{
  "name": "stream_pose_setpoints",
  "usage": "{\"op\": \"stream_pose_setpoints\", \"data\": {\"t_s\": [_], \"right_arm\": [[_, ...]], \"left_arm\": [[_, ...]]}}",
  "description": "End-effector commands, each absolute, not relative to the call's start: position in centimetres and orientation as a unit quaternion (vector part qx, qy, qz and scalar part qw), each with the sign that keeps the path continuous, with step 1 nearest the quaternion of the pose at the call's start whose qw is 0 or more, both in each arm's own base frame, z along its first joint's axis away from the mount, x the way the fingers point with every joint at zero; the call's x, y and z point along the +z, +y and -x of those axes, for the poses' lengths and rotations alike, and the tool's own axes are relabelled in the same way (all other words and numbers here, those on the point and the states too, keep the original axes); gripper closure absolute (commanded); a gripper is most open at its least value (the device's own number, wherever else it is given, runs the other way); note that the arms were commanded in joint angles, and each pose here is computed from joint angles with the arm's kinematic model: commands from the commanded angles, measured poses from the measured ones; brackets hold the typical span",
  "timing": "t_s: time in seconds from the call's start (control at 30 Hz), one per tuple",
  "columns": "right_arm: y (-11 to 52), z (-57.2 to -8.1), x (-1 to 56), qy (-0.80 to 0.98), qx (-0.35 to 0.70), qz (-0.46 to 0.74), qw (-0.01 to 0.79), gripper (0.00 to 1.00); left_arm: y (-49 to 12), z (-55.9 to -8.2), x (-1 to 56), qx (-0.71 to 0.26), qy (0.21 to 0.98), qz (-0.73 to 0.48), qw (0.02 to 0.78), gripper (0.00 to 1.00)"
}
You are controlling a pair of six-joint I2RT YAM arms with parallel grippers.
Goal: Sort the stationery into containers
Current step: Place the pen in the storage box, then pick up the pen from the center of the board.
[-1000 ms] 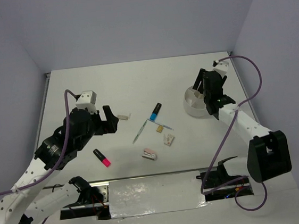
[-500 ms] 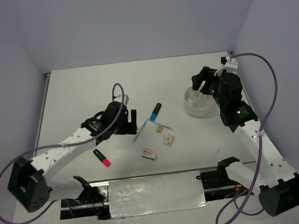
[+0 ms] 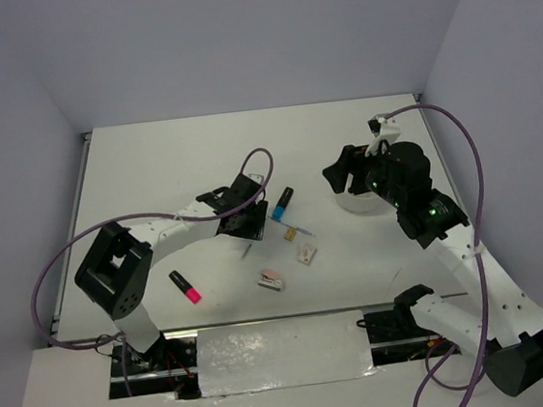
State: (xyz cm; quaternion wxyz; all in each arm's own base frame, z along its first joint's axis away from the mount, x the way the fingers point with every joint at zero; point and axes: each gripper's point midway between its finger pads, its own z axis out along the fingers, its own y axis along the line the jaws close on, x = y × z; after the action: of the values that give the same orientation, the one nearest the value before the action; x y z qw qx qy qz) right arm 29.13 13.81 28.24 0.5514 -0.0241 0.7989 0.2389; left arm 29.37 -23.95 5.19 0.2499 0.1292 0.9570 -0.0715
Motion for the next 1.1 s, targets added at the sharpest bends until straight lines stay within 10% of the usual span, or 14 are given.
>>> {"op": "stream_pose_setpoints", "data": {"t_s": [0.0, 0.5, 0.77, 1.07], "right_arm": [[14.7, -28.1, 29.4, 0.79, 0.25, 0.056, 0.557, 0.28], [16.6, -27.9, 29.9, 0.786, 0.264, 0.079, 0.553, 0.28], [17.0, -27.6, 30.5, 0.781, 0.271, 0.084, 0.556, 0.28], [17.8, -27.5, 30.1, 0.781, 0.286, 0.087, 0.548, 0.28]], "left_arm": [[-25.1, -30.3, 5.7, -0.08, 0.951, -0.145, 0.261, 0.29], [-24.6, -29.4, 2.0, -0.027, 0.96, -0.169, 0.22, 0.46], [-23.5, -27.9, 0.4, -0.008, 0.966, -0.168, 0.197, 0.82], [-24.2, -27.8, 2.4, -0.032, 0.961, -0.165, 0.22, 1.0]]}}
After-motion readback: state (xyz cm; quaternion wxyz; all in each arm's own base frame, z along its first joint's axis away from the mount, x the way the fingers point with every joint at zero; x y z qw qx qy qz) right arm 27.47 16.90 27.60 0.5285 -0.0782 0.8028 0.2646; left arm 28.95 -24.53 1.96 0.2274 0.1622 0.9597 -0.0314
